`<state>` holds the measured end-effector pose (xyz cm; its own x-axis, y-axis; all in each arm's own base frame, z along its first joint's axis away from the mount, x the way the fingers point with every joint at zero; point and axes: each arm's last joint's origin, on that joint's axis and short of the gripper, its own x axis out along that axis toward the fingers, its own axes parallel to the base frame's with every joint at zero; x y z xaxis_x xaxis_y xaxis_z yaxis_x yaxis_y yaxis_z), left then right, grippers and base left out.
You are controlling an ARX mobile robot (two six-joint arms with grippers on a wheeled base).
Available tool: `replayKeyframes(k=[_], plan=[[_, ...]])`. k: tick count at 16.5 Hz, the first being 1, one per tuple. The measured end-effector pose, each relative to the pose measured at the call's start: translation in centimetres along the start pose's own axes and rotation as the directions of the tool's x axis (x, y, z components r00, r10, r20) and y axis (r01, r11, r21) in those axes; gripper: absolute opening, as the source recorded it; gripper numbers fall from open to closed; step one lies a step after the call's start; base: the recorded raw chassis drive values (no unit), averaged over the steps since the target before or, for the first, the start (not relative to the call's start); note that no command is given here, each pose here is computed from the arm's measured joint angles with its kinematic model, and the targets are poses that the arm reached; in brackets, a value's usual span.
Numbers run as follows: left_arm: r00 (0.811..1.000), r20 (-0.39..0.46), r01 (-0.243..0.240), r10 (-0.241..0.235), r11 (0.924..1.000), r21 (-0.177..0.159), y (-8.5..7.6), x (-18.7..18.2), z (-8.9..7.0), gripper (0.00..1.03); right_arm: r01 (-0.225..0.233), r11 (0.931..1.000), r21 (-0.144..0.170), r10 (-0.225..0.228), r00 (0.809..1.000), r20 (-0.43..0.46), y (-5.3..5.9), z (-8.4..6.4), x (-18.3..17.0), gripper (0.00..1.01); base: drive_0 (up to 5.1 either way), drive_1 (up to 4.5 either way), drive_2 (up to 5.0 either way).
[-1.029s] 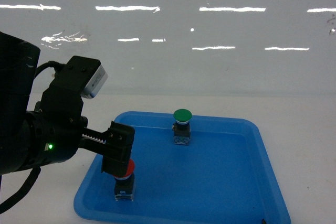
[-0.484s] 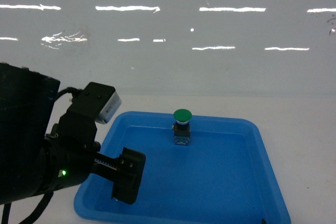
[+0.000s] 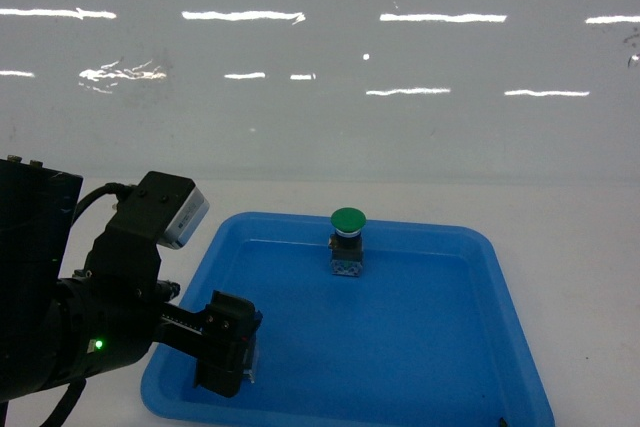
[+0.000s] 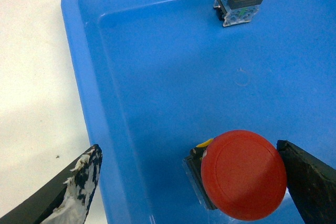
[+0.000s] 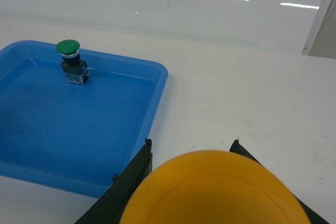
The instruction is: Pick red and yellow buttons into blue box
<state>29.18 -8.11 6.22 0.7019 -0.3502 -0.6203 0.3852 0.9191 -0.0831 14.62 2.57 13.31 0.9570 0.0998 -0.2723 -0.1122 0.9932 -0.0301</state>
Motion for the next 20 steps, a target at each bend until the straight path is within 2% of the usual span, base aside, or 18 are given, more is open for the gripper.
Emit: replayKeyframes(k=[4,8,15,20], plan=[[1.000,-0.015,0.003,-0.003,0.9998,-0.018,0.0,0.6,-0.7,0.98,0.000,1.0000,0.000,0.000,1.000,0.000,0.0,0.0,0.0,0.40,0.0,0.00,0.0],[1.000,-0.010,0.016,-0.016,0.9999,-0.006,-0.6,1.1,-0.7,0.98,0.000,1.0000,0.000,0.000,1.000,0.000,0.0,0.0,0.0,0.40,0.0,0.00,0.0],[1.000,0.002,0.030,-0.030,0.9996,-0.002,-0.9,1.4,-0.1,0.36,0.000,1.0000,0.000,0.000,1.000,0.000,0.0,0.0,0.0,0.39,0.0,0.00,0.0],[0.999,0.033,0.033,-0.033,0.9994,-0.003,-0.7,0.8,0.6,0.34,0.000,1.0000,0.000,0.000,1.000,0.000,0.0,0.0,0.0,0.39,0.0,0.00,0.0]])
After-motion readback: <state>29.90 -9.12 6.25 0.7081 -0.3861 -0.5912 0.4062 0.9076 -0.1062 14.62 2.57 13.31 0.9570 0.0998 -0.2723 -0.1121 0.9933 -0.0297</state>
